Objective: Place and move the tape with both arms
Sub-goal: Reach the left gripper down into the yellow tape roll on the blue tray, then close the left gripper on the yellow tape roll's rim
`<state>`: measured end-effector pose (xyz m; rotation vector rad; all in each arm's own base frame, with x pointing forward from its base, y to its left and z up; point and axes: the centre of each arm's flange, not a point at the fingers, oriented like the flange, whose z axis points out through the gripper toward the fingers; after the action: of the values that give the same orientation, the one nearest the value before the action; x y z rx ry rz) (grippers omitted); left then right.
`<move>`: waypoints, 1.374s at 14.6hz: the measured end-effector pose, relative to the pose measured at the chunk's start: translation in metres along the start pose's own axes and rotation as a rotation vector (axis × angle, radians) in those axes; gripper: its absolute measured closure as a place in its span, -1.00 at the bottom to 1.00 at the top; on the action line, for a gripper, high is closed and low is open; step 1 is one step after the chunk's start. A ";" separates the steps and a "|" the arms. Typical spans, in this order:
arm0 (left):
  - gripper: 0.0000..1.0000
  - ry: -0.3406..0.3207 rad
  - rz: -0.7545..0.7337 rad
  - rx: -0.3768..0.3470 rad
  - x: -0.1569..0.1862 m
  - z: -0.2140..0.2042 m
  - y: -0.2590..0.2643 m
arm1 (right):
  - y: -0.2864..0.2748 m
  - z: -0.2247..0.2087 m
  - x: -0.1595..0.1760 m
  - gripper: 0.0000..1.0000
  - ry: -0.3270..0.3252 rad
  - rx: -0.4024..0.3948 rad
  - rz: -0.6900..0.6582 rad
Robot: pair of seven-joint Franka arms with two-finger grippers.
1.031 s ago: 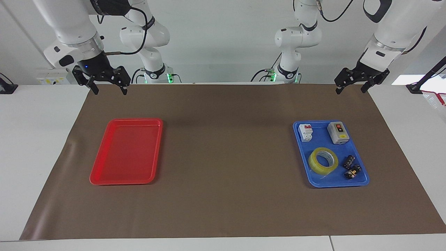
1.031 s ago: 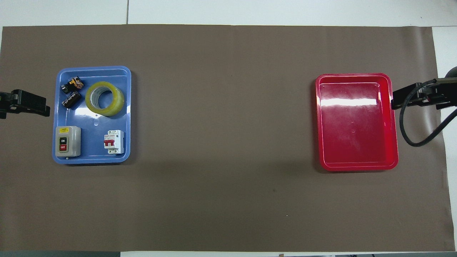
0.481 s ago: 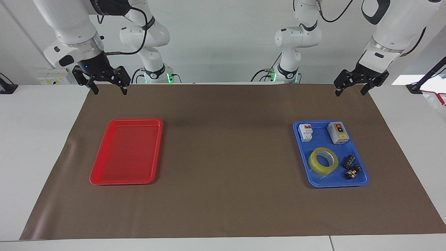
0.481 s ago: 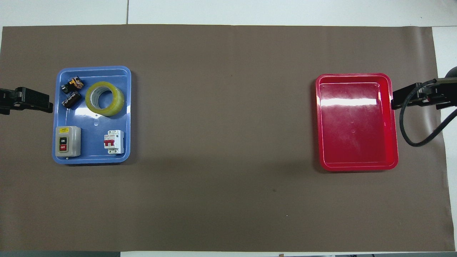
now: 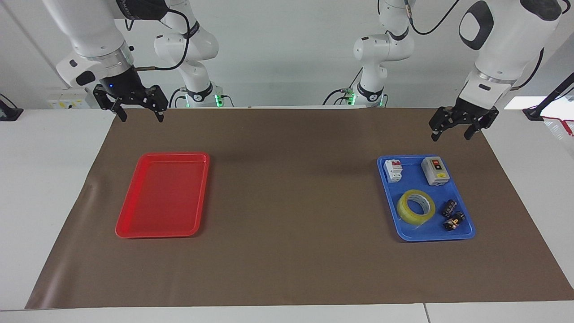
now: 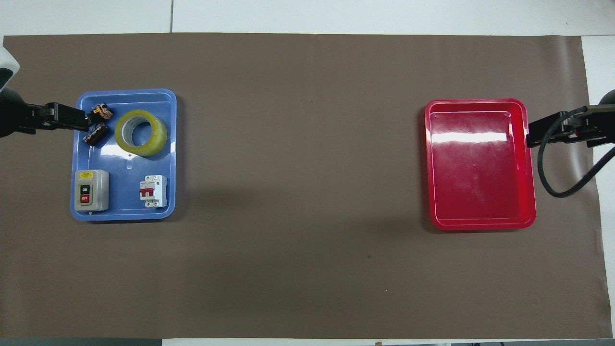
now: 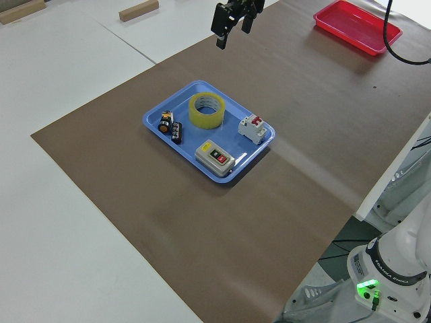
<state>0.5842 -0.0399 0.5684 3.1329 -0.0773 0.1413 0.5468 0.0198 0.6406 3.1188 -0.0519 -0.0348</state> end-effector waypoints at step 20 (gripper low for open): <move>-0.95 0.053 -0.042 -0.012 0.007 0.251 -0.035 | 0.000 0.000 0.000 -1.00 0.000 0.000 0.000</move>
<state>0.6159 -0.0069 0.3191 3.1140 -0.0114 0.2221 0.5468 0.0198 0.6406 3.1188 -0.0519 -0.0348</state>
